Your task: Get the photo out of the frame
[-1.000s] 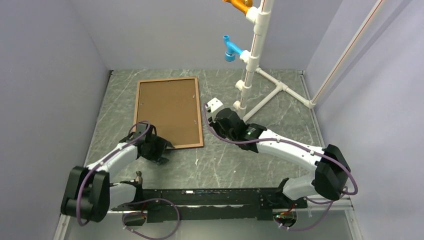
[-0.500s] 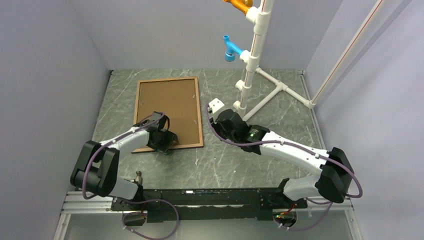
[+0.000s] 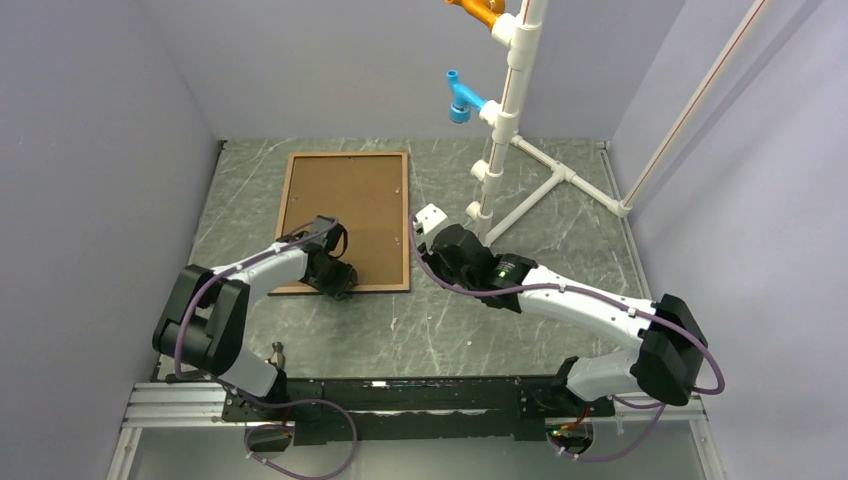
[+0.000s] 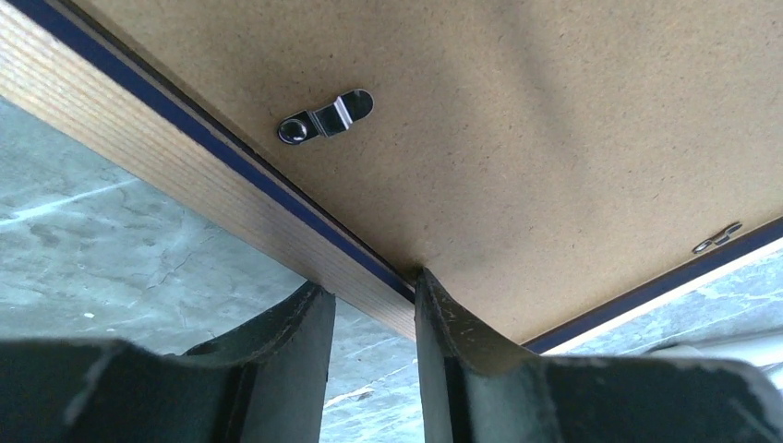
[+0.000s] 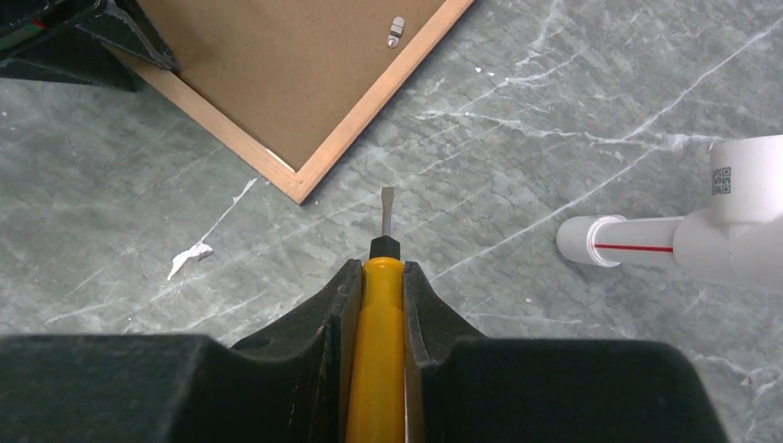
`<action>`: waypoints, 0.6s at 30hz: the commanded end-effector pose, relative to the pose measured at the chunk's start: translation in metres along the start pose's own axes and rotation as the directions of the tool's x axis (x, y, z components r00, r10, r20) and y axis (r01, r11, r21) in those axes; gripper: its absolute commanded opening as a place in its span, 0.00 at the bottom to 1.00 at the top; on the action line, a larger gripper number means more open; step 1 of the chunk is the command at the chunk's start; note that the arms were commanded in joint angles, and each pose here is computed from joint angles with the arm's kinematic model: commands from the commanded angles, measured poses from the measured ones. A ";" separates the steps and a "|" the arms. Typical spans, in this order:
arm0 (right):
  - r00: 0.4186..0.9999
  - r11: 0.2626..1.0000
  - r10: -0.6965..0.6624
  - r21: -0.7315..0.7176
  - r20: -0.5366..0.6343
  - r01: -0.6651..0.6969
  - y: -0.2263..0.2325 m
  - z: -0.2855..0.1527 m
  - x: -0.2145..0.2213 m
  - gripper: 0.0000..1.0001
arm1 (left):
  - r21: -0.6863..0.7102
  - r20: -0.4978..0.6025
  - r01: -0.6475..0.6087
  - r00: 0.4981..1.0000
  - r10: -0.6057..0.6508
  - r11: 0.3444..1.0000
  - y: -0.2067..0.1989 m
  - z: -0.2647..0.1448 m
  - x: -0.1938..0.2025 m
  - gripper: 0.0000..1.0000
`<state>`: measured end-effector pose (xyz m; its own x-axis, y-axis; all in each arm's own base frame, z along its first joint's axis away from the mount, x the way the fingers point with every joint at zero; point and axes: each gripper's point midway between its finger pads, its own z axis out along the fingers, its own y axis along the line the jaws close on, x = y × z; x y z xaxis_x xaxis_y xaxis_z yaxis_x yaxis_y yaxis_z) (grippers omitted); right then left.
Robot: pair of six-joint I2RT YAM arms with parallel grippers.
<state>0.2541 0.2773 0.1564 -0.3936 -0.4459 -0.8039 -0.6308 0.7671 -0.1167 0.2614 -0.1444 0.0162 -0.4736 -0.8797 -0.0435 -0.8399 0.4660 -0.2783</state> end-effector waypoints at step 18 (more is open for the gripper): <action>1.000 1.000 -0.004 0.008 -0.018 0.005 0.008 0.023 -0.014 0.00 | -0.115 0.096 -0.595 0.790 0.605 0.795 0.072 -0.028 -0.031 0.00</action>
<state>0.2612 0.2862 0.1306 -0.4313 -0.5016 -0.7499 -0.6347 0.7594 -0.1428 0.2295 -0.1040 0.0217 -0.7119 -0.6462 -0.2750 -0.6012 0.7632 -0.2369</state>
